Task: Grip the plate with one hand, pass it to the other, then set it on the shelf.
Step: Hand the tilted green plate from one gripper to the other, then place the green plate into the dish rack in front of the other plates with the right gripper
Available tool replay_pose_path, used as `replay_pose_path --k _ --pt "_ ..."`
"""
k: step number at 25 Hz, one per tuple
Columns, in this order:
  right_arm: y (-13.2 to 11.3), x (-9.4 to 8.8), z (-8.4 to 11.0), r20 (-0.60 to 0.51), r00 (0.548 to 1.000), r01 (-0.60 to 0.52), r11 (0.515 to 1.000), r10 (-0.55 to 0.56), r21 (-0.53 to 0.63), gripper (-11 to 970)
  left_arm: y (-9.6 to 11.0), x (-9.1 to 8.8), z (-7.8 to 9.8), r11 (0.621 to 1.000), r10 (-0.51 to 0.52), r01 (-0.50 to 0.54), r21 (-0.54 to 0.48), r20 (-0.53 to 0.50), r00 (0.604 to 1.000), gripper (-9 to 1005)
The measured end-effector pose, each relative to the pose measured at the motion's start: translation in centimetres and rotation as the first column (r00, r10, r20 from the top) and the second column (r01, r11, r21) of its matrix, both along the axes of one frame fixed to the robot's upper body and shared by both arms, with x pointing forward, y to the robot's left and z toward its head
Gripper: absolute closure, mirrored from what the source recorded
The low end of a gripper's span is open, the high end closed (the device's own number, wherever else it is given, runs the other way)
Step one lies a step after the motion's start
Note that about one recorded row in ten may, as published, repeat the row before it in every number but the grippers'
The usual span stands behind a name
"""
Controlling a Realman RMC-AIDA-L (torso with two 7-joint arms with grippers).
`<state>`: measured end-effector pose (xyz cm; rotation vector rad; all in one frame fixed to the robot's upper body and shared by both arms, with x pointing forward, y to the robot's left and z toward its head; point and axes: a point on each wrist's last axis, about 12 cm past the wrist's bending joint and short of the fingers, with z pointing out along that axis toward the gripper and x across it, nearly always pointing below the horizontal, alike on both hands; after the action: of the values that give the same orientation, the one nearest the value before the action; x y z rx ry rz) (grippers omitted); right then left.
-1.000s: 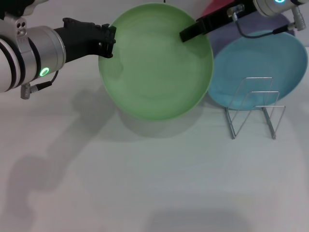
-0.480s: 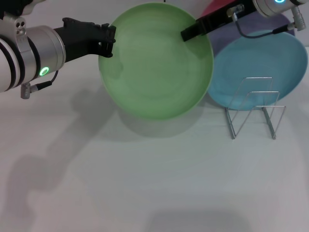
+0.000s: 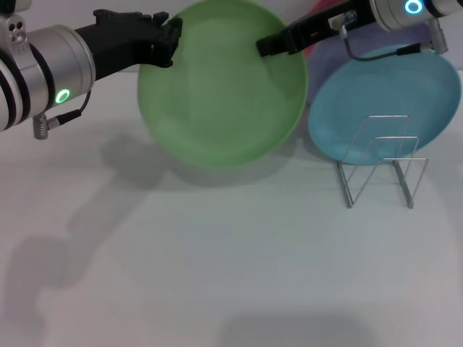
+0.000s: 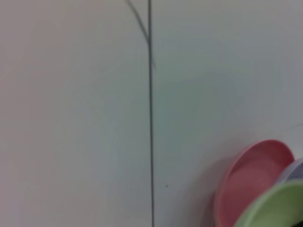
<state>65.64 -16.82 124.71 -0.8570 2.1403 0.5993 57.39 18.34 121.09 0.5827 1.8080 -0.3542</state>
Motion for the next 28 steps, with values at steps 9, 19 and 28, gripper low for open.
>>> replay_pose_path --k 9,19,28 --pt "-0.8 -0.5 0.1 -0.005 1.0 0.017 1.0 -0.018 -0.024 761 -0.3 -0.2 0.8 1.0 -0.015 0.014 0.006 0.035 0.999 604" --pt "-2.5 -1.4 1.1 0.049 0.998 0.047 0.996 -0.043 -0.075 884 0.7 -0.6 1.3 0.999 0.037 -0.035 -0.015 0.094 0.995 256" --pt "-4.1 -3.9 5.2 0.224 0.971 -0.022 0.968 0.08 -0.25 873 2.2 -1.6 0.0 0.991 0.134 -0.13 -0.033 0.186 0.973 150"
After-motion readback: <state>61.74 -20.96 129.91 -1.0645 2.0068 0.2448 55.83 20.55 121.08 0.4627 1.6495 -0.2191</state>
